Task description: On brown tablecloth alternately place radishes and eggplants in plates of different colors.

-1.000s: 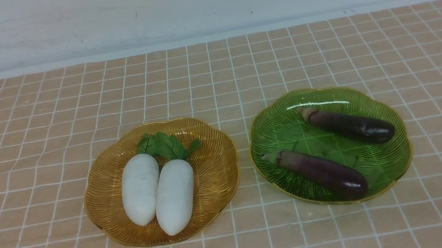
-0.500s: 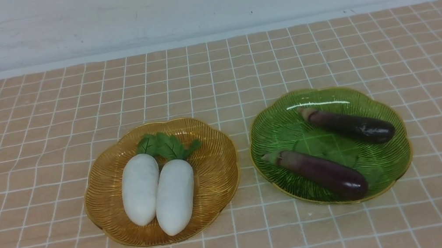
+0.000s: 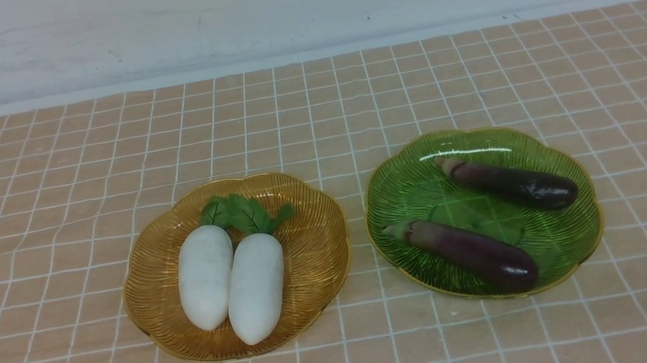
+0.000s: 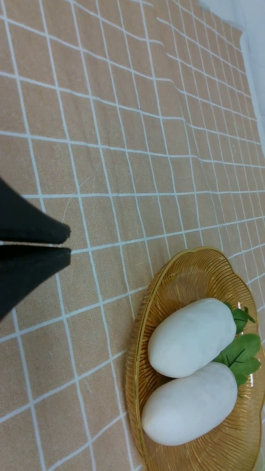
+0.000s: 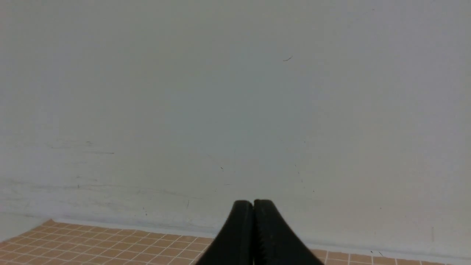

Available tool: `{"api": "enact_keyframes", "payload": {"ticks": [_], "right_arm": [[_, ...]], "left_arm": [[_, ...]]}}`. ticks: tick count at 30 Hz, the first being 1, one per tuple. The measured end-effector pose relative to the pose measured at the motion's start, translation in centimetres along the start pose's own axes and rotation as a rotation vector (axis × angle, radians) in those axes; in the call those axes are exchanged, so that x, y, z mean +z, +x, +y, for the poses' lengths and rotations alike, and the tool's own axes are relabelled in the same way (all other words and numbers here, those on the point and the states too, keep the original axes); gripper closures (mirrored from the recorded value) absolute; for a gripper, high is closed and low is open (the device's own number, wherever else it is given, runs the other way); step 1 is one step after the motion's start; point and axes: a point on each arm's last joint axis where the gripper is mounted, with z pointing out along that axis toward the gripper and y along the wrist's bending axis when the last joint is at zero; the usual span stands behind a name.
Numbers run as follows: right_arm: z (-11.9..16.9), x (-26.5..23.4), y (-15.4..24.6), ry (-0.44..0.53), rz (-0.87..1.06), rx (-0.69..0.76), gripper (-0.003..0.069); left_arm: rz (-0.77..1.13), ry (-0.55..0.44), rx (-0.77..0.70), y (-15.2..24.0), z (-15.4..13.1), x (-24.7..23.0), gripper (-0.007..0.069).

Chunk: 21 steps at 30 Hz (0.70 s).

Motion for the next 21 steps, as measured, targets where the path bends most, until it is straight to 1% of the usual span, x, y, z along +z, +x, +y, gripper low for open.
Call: {"api": "enact_keyframes", "payload": {"ticks": [2, 4, 5, 6, 7, 10, 13, 21], "right_arm": [[-0.1, 0.0, 0.4, 0.032, 0.034, -0.016, 0.0674], [-0.5, 0.1, 1.6, 0.104, 0.096, -0.041, 0.0674], [-0.7, 0.1, 2.5, 0.325, 0.129, -0.074, 0.0674], [-0.9, 0.1, 3.3, 0.235, 0.160, -0.058, 0.0674], [-1.1, 0.1, 4.0, 0.217, 0.193, -0.049, 0.0674], [-1.6, 0.0, 6.5, 0.286, 0.270, -0.045, 0.0674], [-2.4, -0.6, 10.3, 0.382, 0.404, -0.026, 0.0674], [-2.4, -0.6, 10.4, 0.390, 0.420, -0.024, 0.0674]], "left_arm": [[0.000, 0.000, 0.000, 0.0, 0.0, 0.0, 0.0627], [0.000, 0.000, 0.000, 0.0, 0.0, 0.0, 0.0627], [0.000, 0.000, 0.000, 0.0, 0.0, 0.0, 0.0627], [0.000, 0.000, 0.000, 0.0, 0.0, 0.0, 0.0627], [0.000, 0.000, 0.000, 0.0, 0.0, 0.0, 0.0627], [0.000, 0.000, 0.000, 0.0, 0.0, 0.0, 0.0627], [0.001, 0.000, 0.000, 0.0, 0.0, 0.0, 0.0627], [0.001, 0.000, 0.000, 0.0, 0.0, 0.0, 0.0627]]}}
